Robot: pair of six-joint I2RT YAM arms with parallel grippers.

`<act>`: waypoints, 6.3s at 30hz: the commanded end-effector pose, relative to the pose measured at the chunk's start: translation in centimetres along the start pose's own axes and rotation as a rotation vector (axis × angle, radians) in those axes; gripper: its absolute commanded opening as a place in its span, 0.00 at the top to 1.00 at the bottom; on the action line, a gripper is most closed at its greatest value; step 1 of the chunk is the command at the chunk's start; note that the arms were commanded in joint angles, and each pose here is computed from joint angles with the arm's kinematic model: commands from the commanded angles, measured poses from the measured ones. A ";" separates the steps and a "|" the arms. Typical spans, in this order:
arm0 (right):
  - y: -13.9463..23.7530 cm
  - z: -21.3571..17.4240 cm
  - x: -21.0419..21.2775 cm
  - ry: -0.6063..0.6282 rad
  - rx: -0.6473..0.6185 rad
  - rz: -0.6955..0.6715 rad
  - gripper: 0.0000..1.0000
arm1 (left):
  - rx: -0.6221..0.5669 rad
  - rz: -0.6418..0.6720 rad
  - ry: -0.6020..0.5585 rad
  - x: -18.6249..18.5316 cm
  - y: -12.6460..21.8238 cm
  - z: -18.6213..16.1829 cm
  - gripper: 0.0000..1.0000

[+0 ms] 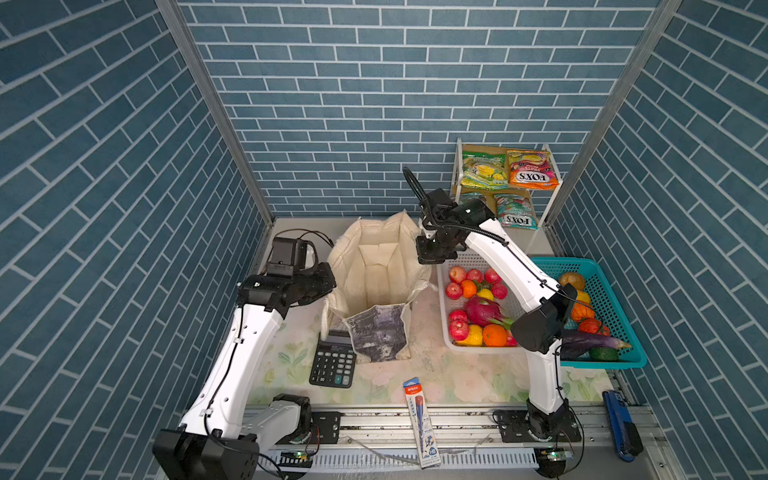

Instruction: Place the food into the grocery bag and tie it

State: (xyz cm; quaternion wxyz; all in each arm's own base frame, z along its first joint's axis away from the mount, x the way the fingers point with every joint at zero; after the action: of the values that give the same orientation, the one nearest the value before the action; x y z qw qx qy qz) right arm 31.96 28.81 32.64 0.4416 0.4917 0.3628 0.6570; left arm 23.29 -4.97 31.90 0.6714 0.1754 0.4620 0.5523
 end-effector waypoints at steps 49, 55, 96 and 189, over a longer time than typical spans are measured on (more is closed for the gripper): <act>1.4 0.8 -6.6 -0.073 -0.199 -0.590 1.00 | 0.237 0.799 -0.447 2.9 -2.0 7.9 1.00; 1.4 0.9 -7.5 -0.081 -0.193 -0.630 1.00 | 0.300 0.798 -0.466 3.3 -3.7 8.0 1.00; 2.1 -0.8 -1.9 -0.063 -0.096 0.042 1.00 | 0.210 0.029 -0.234 0.3 -1.8 4.7 0.39; -0.4 -14.9 -10.9 -1.011 -0.202 -0.220 0.22 | 0.264 0.042 -0.347 1.1 -2.8 4.7 1.00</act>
State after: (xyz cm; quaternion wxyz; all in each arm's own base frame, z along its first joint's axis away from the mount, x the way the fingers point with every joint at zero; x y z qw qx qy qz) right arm 18.71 17.66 25.23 0.6667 0.6536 0.1174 0.3384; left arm 29.19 -3.78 31.10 0.6955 0.3640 0.4152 0.4598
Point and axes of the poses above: each gripper's point midway between its finger pads, its own y axis back along the fingers, its own x axis along the line the jaws close on, z = x × y, the point moved 10 cm from there along y, back along the fingers, and after that the axes turned 11 degrees about -y, right-handed, at the moved point
